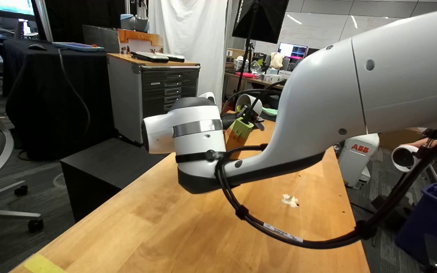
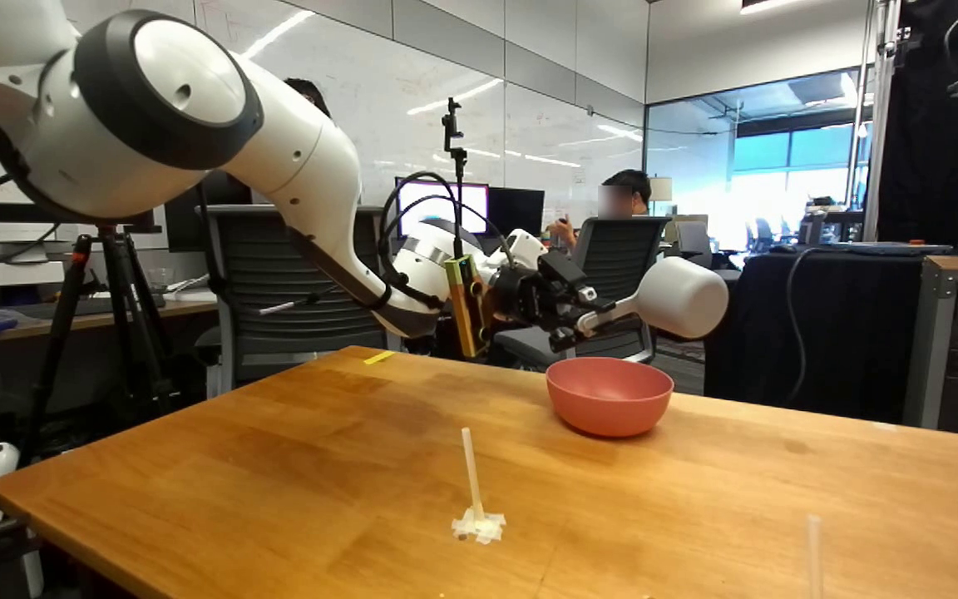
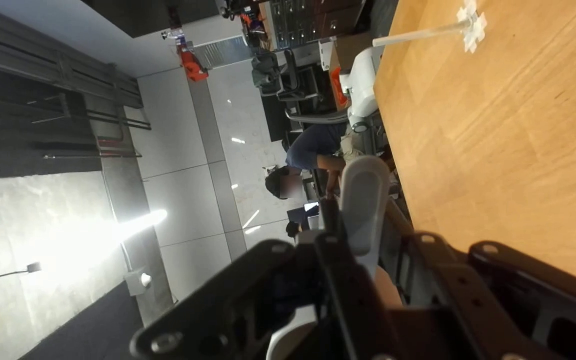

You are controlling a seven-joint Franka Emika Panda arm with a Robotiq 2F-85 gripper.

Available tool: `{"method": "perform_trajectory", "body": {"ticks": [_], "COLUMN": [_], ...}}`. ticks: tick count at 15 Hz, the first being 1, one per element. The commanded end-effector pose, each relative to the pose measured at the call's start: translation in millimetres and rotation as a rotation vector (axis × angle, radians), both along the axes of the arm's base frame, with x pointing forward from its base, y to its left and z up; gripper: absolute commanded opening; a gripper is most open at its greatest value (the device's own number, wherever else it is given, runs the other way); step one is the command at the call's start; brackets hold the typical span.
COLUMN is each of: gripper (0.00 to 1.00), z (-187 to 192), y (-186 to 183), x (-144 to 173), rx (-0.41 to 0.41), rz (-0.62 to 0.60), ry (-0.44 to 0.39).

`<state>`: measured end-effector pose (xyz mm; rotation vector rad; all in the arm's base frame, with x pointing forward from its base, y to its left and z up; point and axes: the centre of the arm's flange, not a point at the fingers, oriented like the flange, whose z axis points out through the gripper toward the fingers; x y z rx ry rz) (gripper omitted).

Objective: Pour the things in the grey cup into the bowl

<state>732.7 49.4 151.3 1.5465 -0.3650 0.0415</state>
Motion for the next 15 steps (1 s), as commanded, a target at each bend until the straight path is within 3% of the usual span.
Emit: {"method": "perform_trajectory", "body": {"ticks": [1, 15], "gripper": [0.07, 0.07], "z": [3.6, 4.2], "y": [9.9, 14.6], "x": [21.2, 24.8], "rx": [-0.075, -0.124], "rz": [-0.003, -0.001], "ry": [0.004, -0.013]}}
